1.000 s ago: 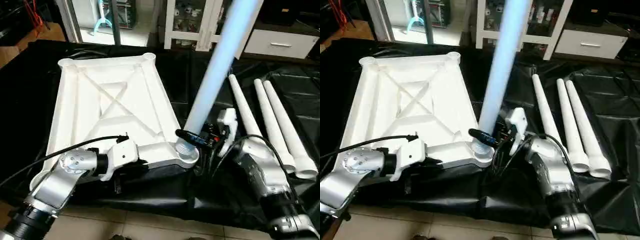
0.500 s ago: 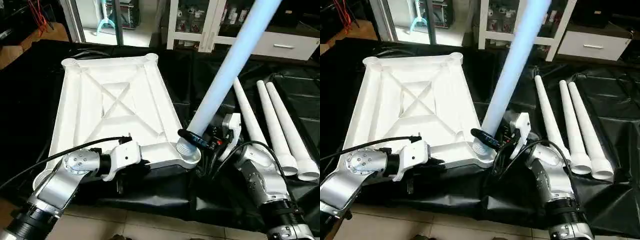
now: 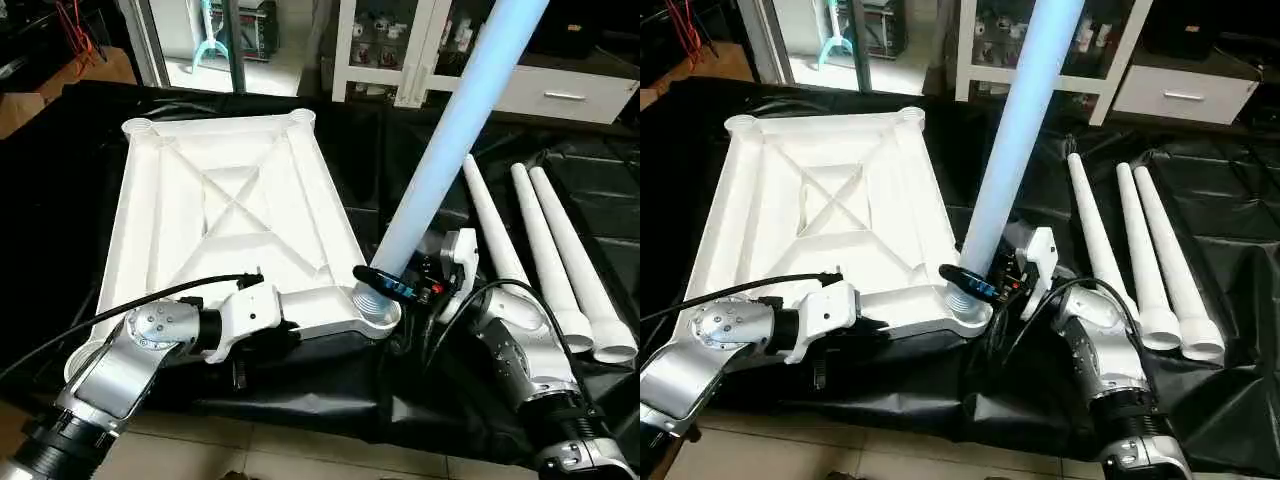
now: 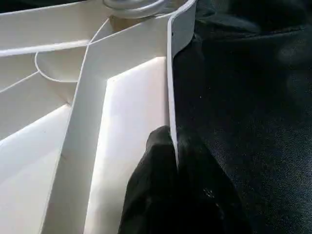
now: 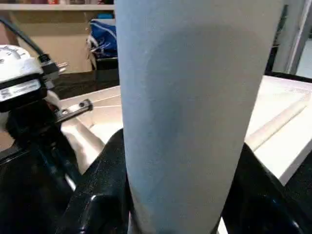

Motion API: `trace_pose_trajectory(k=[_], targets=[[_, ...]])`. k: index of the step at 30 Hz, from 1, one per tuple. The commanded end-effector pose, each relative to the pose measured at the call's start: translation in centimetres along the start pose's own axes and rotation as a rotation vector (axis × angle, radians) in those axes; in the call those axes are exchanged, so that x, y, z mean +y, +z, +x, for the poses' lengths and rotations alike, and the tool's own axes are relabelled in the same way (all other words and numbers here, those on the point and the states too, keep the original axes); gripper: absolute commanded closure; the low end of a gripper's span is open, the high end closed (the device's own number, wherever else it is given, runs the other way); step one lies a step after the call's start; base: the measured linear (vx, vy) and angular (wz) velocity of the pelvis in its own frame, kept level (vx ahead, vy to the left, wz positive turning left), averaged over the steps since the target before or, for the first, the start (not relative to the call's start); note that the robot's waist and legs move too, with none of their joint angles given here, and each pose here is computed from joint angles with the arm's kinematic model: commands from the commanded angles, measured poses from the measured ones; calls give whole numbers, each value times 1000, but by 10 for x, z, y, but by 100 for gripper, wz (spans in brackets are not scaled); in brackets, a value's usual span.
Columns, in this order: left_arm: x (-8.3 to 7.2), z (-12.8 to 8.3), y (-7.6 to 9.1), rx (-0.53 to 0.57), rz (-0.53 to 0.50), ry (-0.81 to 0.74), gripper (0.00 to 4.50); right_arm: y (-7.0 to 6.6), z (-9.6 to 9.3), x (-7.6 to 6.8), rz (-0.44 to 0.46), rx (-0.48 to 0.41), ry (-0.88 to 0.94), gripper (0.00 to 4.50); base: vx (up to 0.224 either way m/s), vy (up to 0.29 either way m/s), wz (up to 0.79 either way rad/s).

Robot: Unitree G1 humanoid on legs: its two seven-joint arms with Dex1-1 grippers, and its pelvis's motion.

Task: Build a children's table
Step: Insert table leg to table base

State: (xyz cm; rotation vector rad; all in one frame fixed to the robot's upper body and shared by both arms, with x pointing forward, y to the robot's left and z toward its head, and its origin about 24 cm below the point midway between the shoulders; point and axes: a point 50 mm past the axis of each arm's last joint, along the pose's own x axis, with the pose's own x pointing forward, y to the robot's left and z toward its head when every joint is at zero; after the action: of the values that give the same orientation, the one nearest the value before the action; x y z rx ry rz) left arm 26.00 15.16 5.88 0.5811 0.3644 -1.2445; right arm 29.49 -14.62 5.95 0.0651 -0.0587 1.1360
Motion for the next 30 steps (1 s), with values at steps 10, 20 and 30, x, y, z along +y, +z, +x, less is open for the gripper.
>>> trace_pose_trajectory(k=[10, 20, 30], targets=[[-9, 4, -16, 73, -43, -60, 450, -15, -24, 4, 105, 99, 21, 265, 0, 0, 0], [-8, 4, -16, 74, -45, -57, 450, -19, -28, 11, 136, 104, 29, 265, 0, 0, 0], [-4, 3, -16, 77, -36, -43, 450, -42, -27, 10, 103, 238, -22, 265, 0, 0, 0]])
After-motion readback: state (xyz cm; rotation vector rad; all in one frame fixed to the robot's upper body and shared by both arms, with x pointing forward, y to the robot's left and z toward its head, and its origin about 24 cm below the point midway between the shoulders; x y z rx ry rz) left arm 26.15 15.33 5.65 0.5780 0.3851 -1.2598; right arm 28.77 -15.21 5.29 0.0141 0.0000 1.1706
